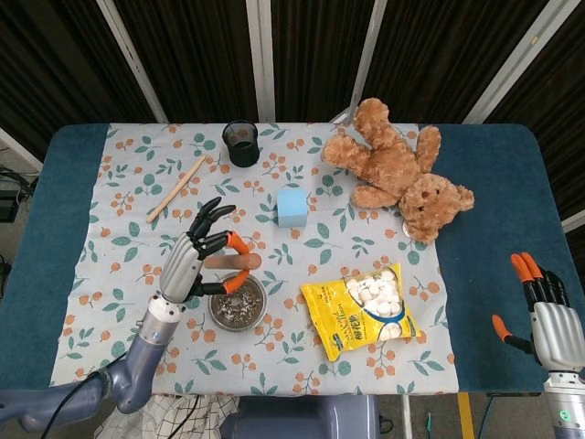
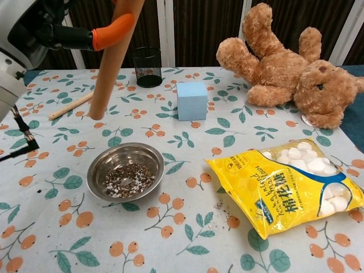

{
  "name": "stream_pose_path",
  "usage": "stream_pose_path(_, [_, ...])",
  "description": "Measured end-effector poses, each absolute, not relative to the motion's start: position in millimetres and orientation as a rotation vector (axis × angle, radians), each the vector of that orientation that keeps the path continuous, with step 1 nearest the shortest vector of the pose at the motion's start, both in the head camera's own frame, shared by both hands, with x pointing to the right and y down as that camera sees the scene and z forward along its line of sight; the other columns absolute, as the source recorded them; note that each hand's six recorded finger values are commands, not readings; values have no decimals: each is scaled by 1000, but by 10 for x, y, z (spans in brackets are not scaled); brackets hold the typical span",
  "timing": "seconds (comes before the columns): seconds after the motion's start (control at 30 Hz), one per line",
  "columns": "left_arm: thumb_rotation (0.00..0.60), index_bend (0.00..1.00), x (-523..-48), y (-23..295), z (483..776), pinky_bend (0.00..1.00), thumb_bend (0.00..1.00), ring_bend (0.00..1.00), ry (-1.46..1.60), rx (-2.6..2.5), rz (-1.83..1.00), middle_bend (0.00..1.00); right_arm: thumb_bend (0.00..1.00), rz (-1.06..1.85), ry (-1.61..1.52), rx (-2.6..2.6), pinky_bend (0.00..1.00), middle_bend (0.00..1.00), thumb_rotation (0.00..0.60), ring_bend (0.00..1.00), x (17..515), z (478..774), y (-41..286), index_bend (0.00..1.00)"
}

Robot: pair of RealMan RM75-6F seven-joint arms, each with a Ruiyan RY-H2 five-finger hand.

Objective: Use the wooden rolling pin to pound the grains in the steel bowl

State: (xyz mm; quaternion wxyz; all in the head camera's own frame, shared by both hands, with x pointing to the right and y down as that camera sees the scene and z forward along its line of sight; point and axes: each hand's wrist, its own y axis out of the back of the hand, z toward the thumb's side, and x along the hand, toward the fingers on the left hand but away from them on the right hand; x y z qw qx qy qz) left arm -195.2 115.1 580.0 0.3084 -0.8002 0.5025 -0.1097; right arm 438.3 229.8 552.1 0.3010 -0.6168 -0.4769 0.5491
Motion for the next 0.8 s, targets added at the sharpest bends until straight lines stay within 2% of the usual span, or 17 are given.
stream_pose_path(0.33, [600, 599, -2766, 776, 6136, 17, 779, 153, 989, -1785, -783, 655, 359, 1465, -1261, -1636, 0, 0, 600, 0, 4379, 5530, 2308, 0])
stream_pose_path(0.57, [600, 598, -3310, 840, 6511, 18, 772, 153, 817, -1674, -1024, 647, 360, 1473, -1260, -1632, 0, 0, 600, 0, 4386, 5534, 2323, 0])
stream_pose_path(0.8, [600, 588, -3562, 990, 6758, 18, 758, 153, 767, -1662, -1135, 636, 359, 1477, -1259, -1631, 0, 0, 600, 0, 4397, 5541, 2379, 0])
